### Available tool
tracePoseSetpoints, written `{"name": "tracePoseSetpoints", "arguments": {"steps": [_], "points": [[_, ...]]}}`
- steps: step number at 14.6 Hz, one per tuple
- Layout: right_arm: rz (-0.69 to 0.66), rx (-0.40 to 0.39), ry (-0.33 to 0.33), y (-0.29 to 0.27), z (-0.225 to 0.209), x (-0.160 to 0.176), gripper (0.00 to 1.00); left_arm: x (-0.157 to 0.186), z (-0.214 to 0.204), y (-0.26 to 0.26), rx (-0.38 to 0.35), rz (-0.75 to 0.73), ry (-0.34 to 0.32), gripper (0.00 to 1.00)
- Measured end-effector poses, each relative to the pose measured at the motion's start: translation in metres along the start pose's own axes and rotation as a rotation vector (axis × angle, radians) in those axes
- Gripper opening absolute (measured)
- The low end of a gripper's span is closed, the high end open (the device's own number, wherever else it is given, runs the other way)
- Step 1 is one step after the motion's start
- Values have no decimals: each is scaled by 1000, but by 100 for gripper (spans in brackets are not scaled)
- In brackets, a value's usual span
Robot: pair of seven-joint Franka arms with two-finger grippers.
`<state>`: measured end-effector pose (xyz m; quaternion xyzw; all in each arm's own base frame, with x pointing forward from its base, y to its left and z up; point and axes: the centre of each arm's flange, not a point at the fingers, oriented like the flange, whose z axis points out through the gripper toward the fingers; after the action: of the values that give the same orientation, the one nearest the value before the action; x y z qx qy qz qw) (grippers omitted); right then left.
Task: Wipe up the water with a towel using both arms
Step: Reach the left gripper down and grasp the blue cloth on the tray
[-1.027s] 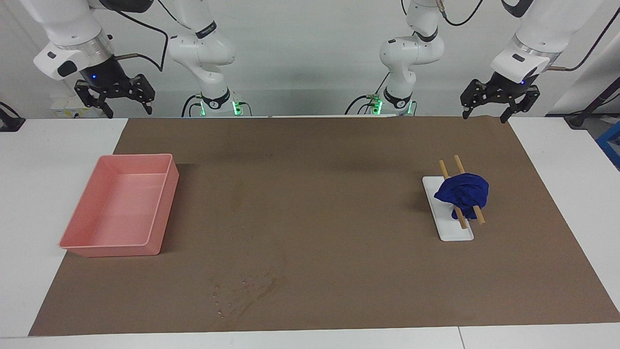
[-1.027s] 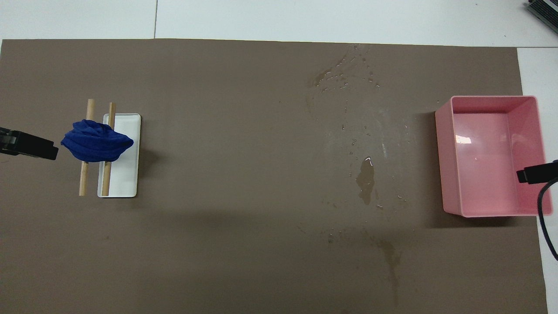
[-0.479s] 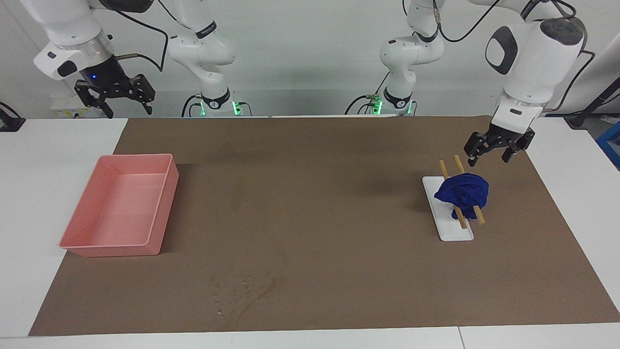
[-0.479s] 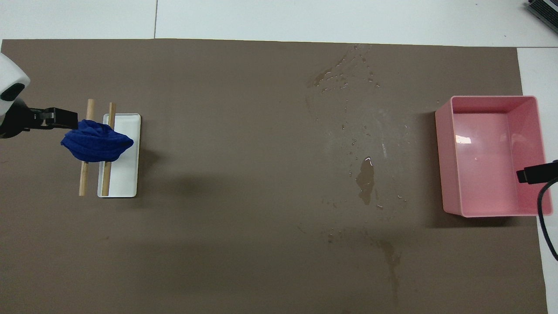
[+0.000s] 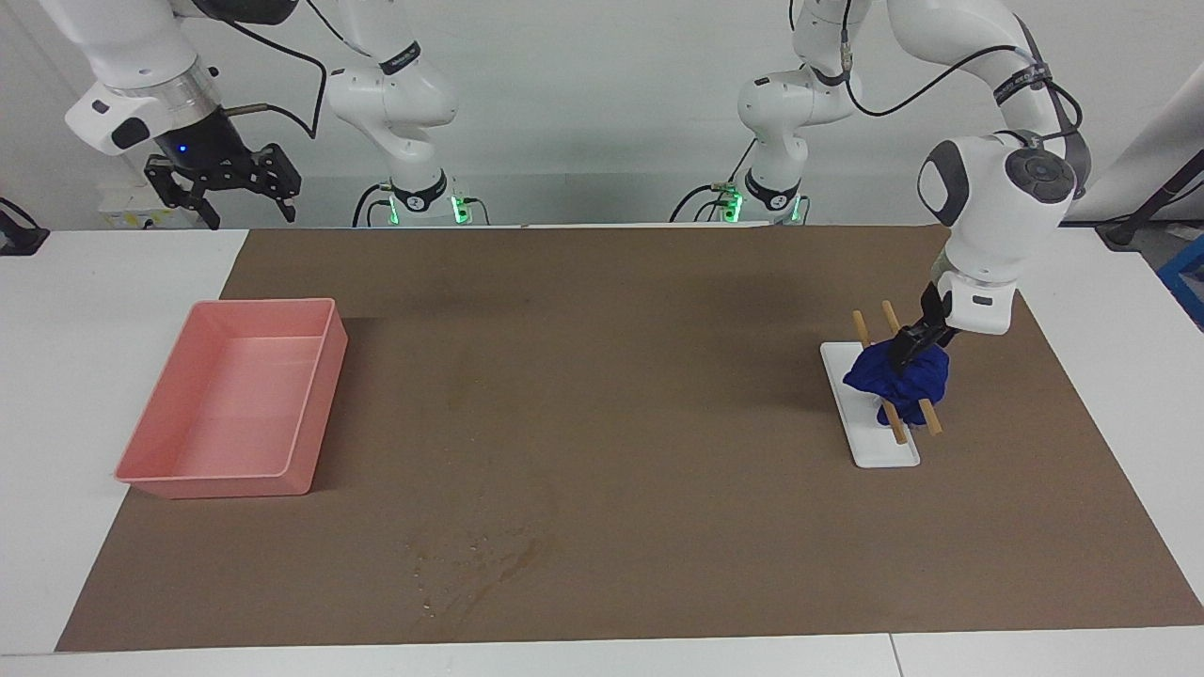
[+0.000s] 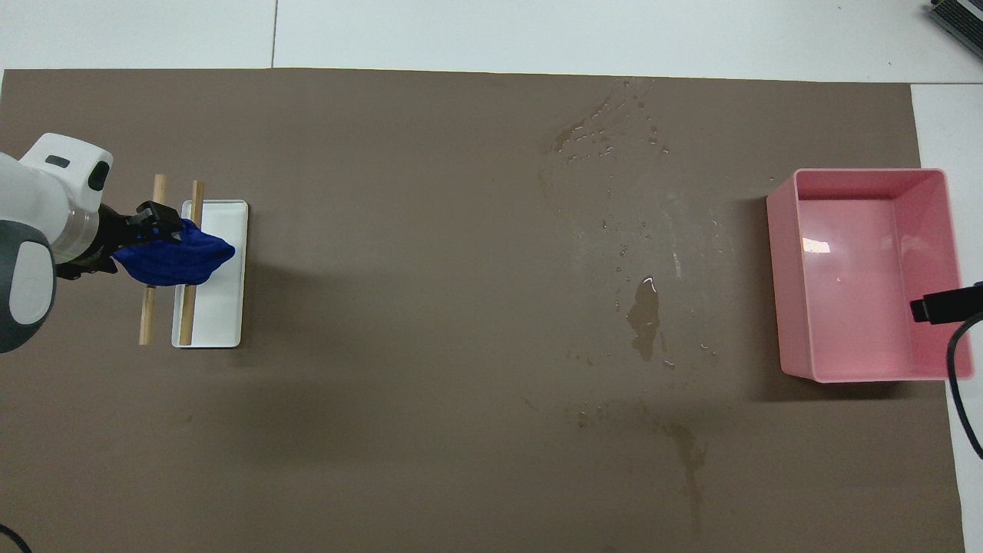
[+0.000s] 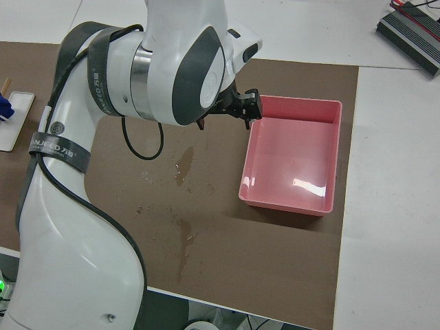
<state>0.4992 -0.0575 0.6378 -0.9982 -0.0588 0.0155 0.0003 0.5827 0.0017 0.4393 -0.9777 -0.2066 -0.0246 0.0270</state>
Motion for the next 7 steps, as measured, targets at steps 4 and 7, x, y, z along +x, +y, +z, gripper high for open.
{"name": "tracePoseSetpoints", "arguments": {"steps": [4,7], "points": [[0,0,0,0,0,0,100,-1,-2,0,-2,-7,7,59],[0,0,0,0,0,0,100,-2,-5,1,-6,-3,15,29]]}}
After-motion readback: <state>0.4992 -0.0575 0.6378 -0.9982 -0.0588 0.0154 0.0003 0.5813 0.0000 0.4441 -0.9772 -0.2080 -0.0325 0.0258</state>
